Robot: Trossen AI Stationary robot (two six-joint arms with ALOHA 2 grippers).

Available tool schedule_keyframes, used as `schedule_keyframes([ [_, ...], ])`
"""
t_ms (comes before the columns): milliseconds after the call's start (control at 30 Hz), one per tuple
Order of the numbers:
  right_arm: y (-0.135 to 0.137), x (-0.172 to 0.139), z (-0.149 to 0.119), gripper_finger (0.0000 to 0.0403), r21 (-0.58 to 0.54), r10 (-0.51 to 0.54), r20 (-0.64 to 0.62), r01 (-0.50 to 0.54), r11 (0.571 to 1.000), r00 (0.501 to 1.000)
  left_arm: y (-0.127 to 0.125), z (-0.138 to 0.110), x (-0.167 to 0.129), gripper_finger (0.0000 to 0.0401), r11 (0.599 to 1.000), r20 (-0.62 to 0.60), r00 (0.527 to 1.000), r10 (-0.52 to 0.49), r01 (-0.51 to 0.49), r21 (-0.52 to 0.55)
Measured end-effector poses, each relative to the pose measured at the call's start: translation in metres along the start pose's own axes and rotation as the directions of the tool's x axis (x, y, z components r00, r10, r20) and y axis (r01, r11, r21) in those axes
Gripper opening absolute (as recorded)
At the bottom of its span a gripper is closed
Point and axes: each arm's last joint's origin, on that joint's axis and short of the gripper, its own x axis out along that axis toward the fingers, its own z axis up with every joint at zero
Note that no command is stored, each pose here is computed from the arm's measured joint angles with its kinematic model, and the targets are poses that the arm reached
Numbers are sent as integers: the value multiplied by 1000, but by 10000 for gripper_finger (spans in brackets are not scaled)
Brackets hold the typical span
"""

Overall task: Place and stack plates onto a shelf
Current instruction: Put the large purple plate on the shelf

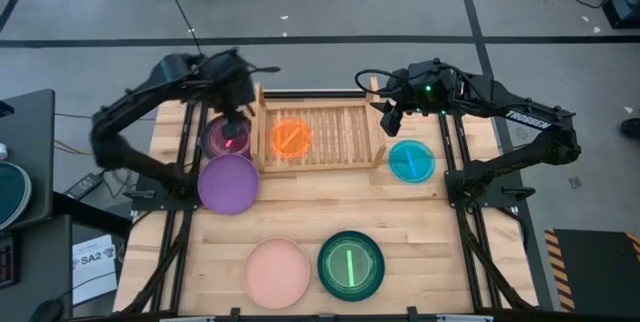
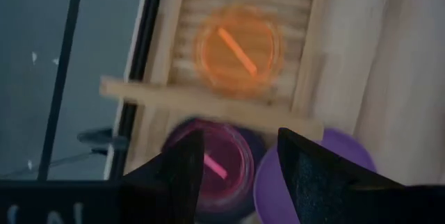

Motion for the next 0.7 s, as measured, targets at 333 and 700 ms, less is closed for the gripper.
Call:
schedule_keyframes([
  [333, 0, 0, 0, 189, 0, 0, 0, 0, 1000, 1000, -11, -73, 38, 188, 997, -107, 993, 46, -52, -51],
  [700, 0, 0, 0, 189, 0, 1, 0, -1, 1000, 1000, -16, -110, 99, 188, 995, -281, 960, 1, -29, -96],
])
